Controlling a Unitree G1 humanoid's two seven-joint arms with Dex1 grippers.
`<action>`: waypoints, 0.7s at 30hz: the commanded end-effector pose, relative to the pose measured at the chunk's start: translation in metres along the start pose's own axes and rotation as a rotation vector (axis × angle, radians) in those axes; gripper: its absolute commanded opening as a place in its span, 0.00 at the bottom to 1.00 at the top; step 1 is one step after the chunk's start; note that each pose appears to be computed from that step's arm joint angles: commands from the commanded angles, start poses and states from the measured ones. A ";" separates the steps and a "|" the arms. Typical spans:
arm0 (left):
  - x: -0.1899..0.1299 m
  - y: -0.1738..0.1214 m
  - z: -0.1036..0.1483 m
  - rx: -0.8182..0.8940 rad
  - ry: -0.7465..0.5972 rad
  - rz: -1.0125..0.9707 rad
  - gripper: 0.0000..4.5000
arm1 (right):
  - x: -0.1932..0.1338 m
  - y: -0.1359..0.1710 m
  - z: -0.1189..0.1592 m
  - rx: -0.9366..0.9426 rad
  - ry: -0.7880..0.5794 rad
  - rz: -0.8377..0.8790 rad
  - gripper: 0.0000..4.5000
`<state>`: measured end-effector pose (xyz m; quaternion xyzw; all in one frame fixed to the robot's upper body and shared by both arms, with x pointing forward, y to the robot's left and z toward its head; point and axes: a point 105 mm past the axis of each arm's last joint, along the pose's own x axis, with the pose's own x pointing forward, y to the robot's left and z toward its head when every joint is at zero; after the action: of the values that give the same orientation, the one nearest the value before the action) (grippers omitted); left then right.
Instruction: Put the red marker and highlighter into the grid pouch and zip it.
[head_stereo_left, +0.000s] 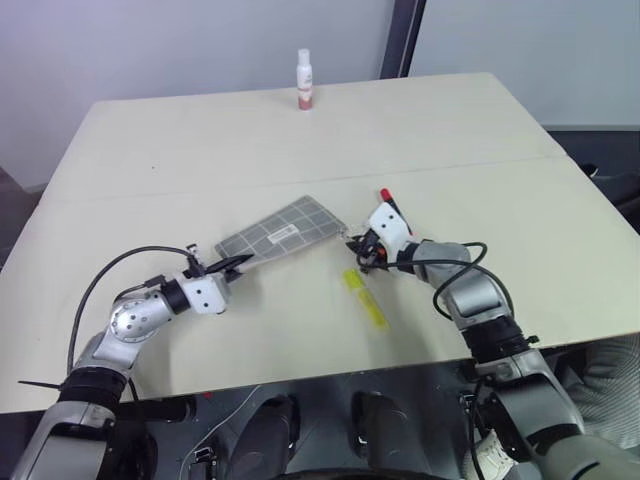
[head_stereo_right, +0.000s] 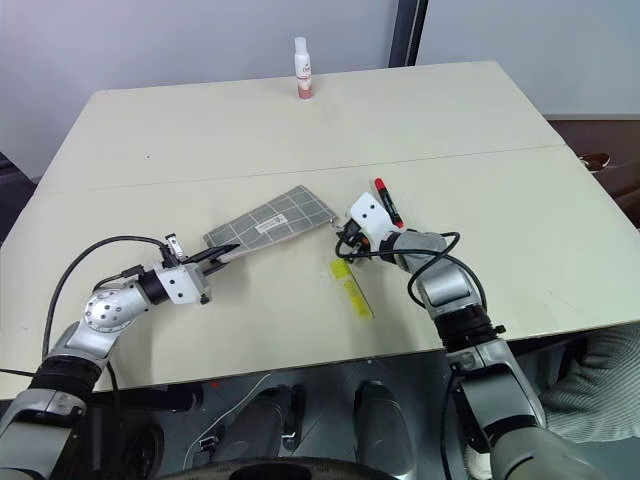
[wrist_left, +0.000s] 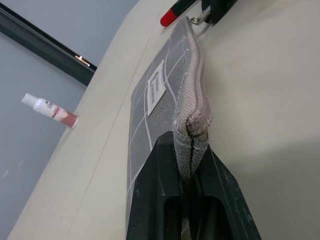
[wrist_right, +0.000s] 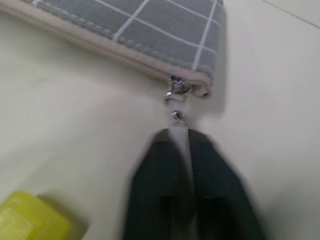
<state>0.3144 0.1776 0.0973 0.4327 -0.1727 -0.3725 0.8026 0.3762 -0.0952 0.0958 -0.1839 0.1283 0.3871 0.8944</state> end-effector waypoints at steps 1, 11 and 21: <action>0.003 -0.005 0.001 -0.001 0.006 -0.002 0.00 | 0.002 0.009 0.042 -0.095 -0.105 0.033 0.02; 0.022 0.000 0.010 -0.013 -0.019 0.041 0.00 | 0.018 0.067 0.065 -0.288 -0.146 0.273 0.02; 0.024 0.000 0.012 -0.012 -0.021 0.059 0.00 | 0.013 0.108 0.089 -0.343 -0.281 0.443 0.02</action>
<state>0.3254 0.1602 0.1008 0.4147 -0.1799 -0.3489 0.8209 0.3298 0.0009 0.1221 -0.2556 0.0319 0.5742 0.7771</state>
